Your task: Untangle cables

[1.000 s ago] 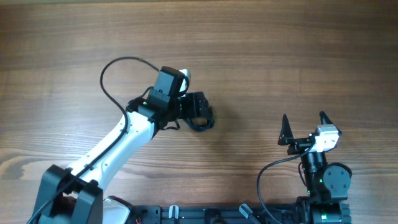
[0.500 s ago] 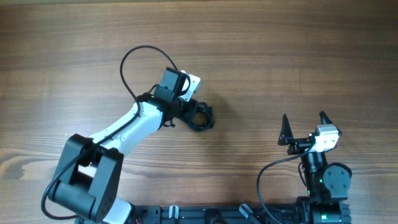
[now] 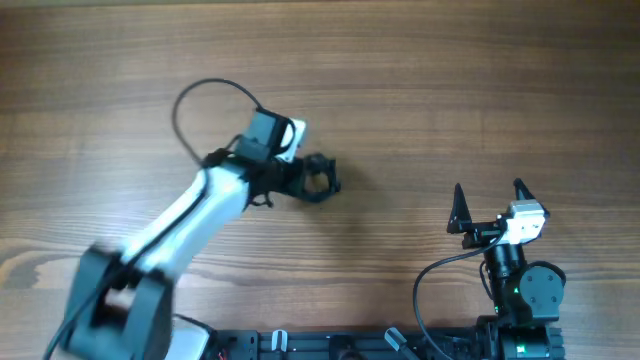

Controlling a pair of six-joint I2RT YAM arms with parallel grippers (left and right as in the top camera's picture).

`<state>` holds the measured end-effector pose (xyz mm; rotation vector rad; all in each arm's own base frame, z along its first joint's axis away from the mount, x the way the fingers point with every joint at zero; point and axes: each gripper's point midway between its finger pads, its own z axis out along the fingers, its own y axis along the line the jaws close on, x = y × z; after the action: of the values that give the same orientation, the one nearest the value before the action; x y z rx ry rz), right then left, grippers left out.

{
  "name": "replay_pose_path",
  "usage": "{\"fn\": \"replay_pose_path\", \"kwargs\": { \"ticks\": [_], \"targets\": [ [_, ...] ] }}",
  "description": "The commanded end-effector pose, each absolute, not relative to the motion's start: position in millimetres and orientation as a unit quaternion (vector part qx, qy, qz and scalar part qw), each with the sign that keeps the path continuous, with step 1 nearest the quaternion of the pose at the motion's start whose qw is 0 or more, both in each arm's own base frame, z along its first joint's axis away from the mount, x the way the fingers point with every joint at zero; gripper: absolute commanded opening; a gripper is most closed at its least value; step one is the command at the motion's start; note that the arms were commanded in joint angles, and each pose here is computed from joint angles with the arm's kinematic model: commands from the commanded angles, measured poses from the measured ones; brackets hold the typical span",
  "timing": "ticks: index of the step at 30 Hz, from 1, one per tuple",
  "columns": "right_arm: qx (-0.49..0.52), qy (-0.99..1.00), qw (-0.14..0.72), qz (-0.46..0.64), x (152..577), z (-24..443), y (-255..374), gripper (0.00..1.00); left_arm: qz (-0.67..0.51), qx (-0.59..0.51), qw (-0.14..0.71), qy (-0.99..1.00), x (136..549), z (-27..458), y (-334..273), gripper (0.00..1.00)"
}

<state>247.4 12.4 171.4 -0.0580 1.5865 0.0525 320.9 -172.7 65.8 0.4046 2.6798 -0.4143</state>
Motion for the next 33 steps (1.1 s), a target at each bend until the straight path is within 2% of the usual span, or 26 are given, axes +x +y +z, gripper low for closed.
{"fn": "replay_pose_path", "kwargs": {
  "ticks": [1, 3, 5, 9, 10, 13, 14, 16, 20, 24, 27, 33],
  "targets": [
    [-0.021, 0.710, 0.704, 0.027, 247.2, 173.0, 12.3, 1.00, -0.181, 0.129, 0.307, 0.925, 328.4, 153.0, -171.4, 0.04],
    [-0.031, 0.707, 0.703, 0.073, 245.7, 174.6, 25.9, 1.00, -0.188, 0.129, 0.333, 0.915, 326.2, 173.1, -169.5, 0.04],
    [-0.029, 0.707, 0.702, 0.075, 245.8, 174.5, 25.8, 1.00, -0.191, 0.126, 0.339, 0.912, 324.5, 179.1, -168.9, 0.04],
    [-0.028, 0.707, 0.702, 0.075, 245.8, 174.5, 25.8, 1.00, -0.237, 0.014, 0.312, 0.920, 323.1, 180.8, -170.6, 0.04],
    [-0.029, 0.707, 0.702, 0.075, 245.8, 174.5, 25.8, 1.00, -0.282, 0.025, 0.297, 0.912, 314.4, 188.6, -184.3, 0.04],
    [-0.028, 0.707, 0.702, 0.075, 245.8, 174.5, 25.8, 1.00, -0.404, 0.187, 0.294, 0.846, 270.0, 234.2, -224.3, 0.04],
    [-0.028, 0.707, 0.702, 0.075, 245.8, 174.5, 25.8, 1.00, -0.427, 0.222, 0.301, 0.823, 253.4, 250.2, -227.7, 0.04],
    [-0.028, 0.707, 0.702, 0.075, 245.8, 174.5, 25.8, 1.00, -0.411, 0.218, 0.311, 0.828, 242.0, 257.0, -217.4, 0.04],
    [-0.028, 0.707, 0.702, 0.075, 245.8, 174.5, 25.8, 1.00, -0.367, 0.172, 0.269, 0.874, 224.5, 234.2, -195.4, 0.04],
    [-0.028, 0.707, 0.702, 0.075, 245.8, 174.5, 25.8, 1.00, -0.365, 0.004, 0.191, 0.911, 237.4, 204.9, -194.4, 0.04],
    [-0.028, 0.707, 0.702, 0.075, 245.8, 174.5, 25.8, 1.00, -0.335, -0.070, 0.142, 0.929, 239.2, 177.5, -202.8, 0.04],
    [-0.028, 0.707, 0.702, 0.075, 245.8, 174.5, 25.8, 1.00, -0.233, -0.171, 0.116, 0.950, 232.6, 142.6, -178.0, 0.04]
  ]
}}
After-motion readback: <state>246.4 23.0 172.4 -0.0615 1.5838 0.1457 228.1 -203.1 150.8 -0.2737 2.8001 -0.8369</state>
